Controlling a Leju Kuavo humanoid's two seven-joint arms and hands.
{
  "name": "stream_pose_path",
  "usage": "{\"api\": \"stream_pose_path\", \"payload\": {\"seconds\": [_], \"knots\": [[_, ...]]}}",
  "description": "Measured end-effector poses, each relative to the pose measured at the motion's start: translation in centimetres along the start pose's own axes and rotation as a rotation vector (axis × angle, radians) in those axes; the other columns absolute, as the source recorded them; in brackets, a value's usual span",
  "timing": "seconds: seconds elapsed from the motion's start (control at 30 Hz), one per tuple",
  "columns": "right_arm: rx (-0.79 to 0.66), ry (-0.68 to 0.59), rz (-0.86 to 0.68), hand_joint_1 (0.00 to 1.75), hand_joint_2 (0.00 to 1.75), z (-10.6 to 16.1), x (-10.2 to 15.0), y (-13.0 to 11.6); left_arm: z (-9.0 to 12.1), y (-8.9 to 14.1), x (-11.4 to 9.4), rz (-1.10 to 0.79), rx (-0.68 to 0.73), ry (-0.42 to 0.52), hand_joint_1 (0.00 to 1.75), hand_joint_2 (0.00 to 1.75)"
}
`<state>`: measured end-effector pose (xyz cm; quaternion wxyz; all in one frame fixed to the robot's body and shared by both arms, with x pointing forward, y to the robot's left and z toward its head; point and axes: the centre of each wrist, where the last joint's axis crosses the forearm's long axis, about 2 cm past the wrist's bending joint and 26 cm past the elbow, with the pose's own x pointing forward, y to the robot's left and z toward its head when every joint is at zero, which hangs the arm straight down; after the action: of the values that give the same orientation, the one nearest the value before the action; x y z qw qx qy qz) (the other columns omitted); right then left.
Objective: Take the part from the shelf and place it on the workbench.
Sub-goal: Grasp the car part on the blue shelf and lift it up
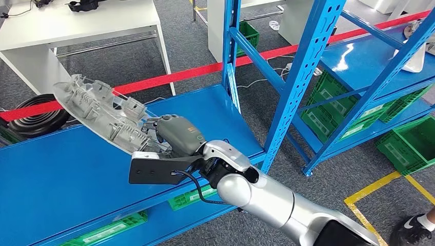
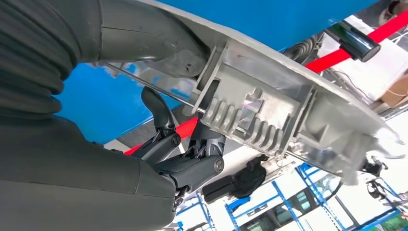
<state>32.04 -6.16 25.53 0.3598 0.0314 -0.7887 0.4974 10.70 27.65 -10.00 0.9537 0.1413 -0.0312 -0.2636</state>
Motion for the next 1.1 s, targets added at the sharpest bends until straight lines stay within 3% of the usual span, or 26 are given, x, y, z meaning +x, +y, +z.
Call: {"api": "stream_pose_path", "payload": {"seconds": [0.43,0.67,0.8,1.1], "knots": [[-0.027,-0.009,0.027,1.75,1.75,0.4,-0.2,0.2,0.0,0.0,0.0,0.010,-0.002,0.003,0.00,0.00],[-0.116,-0.073,0.104,1.75,1.75,0.4,1.0,-0.1,0.0,0.0,-0.1,0.005,0.008,-0.013,0.00,0.00],[-0.161,-0.116,0.136,1.75,1.75,0.4,1.8,-0.5,0.0,0.0,-0.1,0.006,0.008,-0.017,0.00,1.75],[-0.223,-0.198,0.224,1.75,1.75,0.7,3.2,-0.5,0.0,0.0,-0.1,0.012,0.008,-0.026,0.00,1.75]]}}
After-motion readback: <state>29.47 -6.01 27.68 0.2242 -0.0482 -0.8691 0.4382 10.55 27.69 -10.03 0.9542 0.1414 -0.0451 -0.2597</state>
